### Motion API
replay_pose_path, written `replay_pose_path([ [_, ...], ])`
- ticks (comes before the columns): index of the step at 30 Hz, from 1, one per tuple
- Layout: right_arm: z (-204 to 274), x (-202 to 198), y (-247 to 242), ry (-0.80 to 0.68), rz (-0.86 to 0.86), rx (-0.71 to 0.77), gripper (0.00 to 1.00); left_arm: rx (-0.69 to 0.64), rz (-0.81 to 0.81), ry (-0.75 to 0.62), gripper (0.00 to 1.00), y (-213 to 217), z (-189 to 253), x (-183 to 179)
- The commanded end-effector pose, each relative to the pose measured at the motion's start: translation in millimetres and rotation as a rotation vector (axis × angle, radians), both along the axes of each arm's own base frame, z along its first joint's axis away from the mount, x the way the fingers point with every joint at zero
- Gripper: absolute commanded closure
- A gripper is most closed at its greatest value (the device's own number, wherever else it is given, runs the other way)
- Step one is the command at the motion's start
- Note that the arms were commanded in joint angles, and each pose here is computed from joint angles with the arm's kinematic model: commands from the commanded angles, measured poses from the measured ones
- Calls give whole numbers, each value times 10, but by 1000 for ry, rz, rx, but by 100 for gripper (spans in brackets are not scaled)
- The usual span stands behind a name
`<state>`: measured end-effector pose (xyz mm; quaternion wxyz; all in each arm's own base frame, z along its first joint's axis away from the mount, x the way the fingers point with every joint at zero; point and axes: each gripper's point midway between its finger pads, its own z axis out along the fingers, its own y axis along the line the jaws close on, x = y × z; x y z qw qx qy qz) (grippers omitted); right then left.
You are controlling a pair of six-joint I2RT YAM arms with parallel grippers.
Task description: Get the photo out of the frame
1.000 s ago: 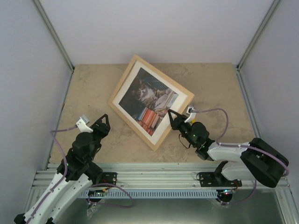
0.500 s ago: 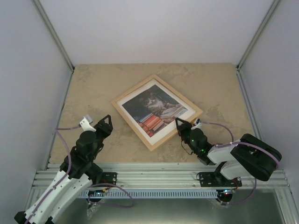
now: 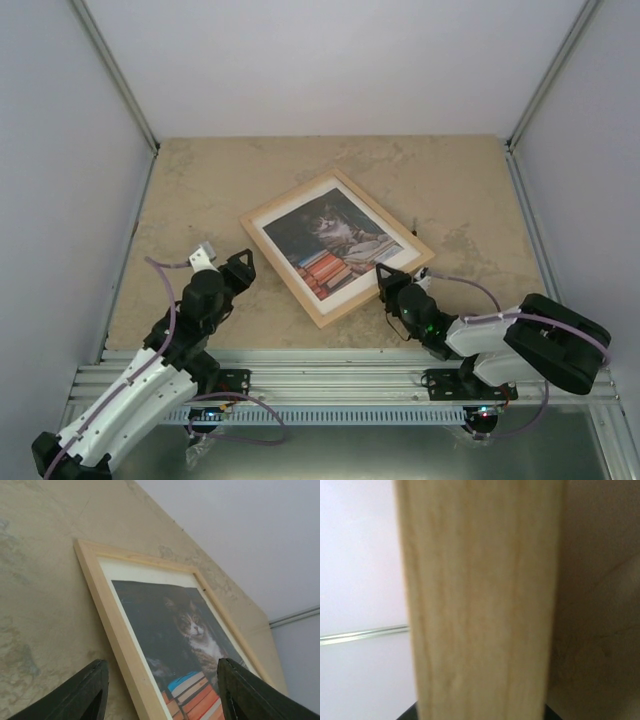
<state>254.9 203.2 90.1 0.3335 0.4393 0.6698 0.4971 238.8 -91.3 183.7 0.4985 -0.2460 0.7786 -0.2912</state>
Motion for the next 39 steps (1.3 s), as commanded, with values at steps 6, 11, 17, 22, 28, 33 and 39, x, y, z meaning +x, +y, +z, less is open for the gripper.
replay_pose_path([
  [6, -191, -216, -37, 84, -24, -119, 77, 18, -24, 50, 36, -61, -279, 7],
  [11, -286, -304, -2, 116, 6, -123, 61, 13, -41, 70, 36, -112, -382, 18],
  [17, -274, -409, 78, 114, 79, -160, 36, 26, -50, 92, 35, -132, -443, 18],
  [22, -250, -494, 44, 129, 139, -258, 24, 28, -43, 88, 34, -112, -431, 15],
  [28, -352, -667, -99, 119, 251, -404, 17, 52, -55, 109, 31, -131, -484, 19],
  [33, -279, -771, -132, 77, 358, -505, 11, 63, -59, 120, 30, -151, -522, 43],
  [39, 293, -568, -188, -127, 431, -798, 9, 79, -81, 144, 26, -214, -606, 77],
])
